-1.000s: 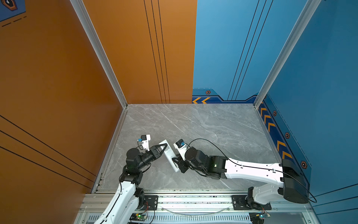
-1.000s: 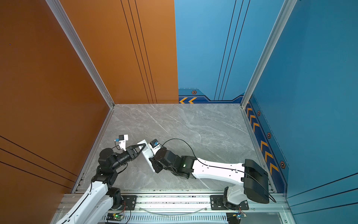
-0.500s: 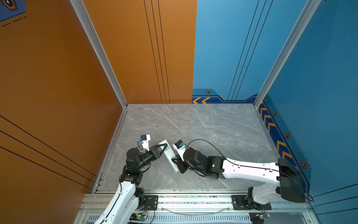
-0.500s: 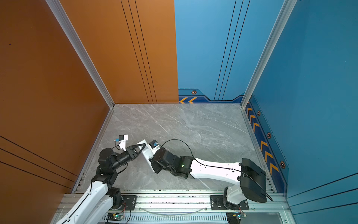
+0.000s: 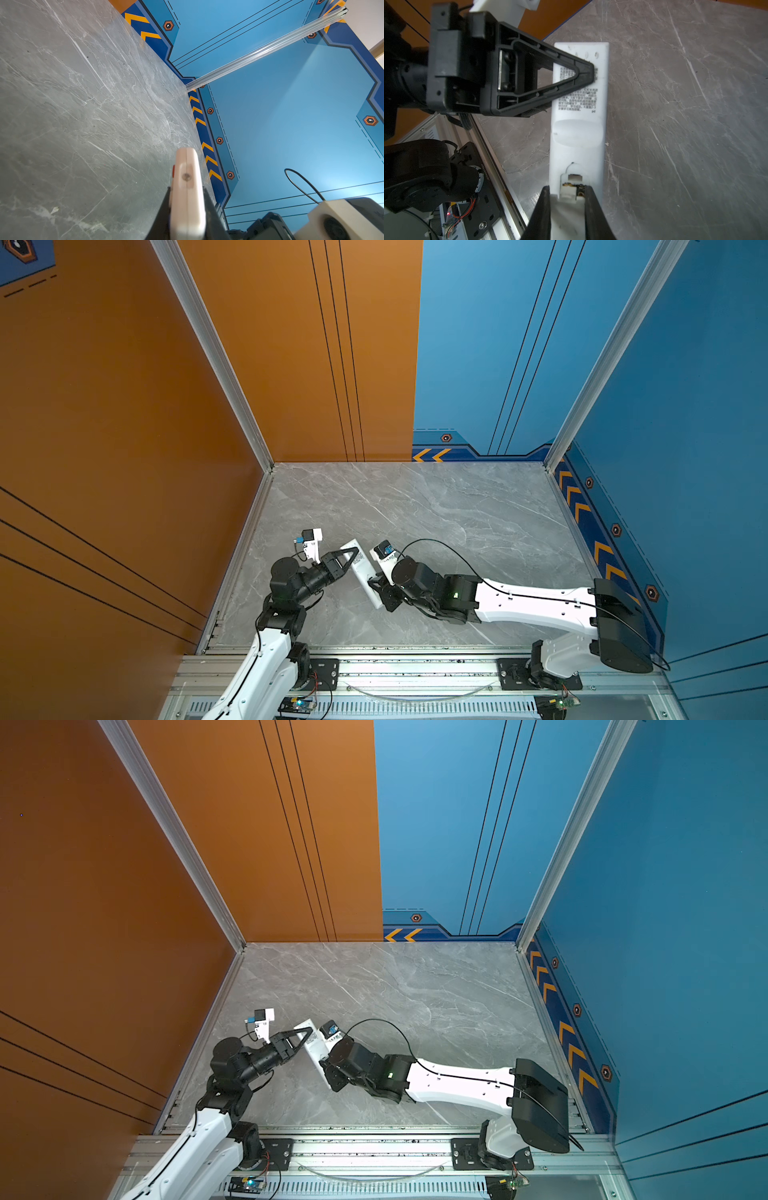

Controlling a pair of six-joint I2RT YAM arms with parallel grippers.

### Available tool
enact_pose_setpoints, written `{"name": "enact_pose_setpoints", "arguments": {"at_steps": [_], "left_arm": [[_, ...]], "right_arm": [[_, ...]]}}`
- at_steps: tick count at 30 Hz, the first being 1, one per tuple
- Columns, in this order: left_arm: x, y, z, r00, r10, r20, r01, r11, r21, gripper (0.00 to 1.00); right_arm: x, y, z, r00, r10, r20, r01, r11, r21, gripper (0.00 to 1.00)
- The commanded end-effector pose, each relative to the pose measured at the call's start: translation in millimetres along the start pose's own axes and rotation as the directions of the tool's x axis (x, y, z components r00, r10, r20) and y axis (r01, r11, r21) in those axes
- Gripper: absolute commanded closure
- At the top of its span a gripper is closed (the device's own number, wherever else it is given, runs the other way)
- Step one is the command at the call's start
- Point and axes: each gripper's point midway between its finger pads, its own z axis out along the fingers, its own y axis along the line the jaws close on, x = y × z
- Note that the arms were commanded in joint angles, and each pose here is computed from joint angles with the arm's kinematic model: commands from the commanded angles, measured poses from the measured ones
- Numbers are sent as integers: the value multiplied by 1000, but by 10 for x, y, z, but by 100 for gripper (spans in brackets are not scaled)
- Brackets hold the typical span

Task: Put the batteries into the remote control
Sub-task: 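Align the cover over the compartment and press it down with the right gripper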

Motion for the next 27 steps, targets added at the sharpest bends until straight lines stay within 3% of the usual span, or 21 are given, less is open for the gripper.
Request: {"name": "enact_pose_setpoints", "arguments": {"at_steps": [1, 27], "left_arm": [[-11, -30, -21, 1000, 3, 8, -4, 1000, 20, 100], [-19, -43, -24, 1000, 4, 10, -5, 1000, 23, 100]], "right_arm": [[-34, -8, 26, 1000, 14, 23, -14, 1000, 18, 95], [49, -102, 56, 1000, 7, 3, -7, 999, 47, 95]]}}
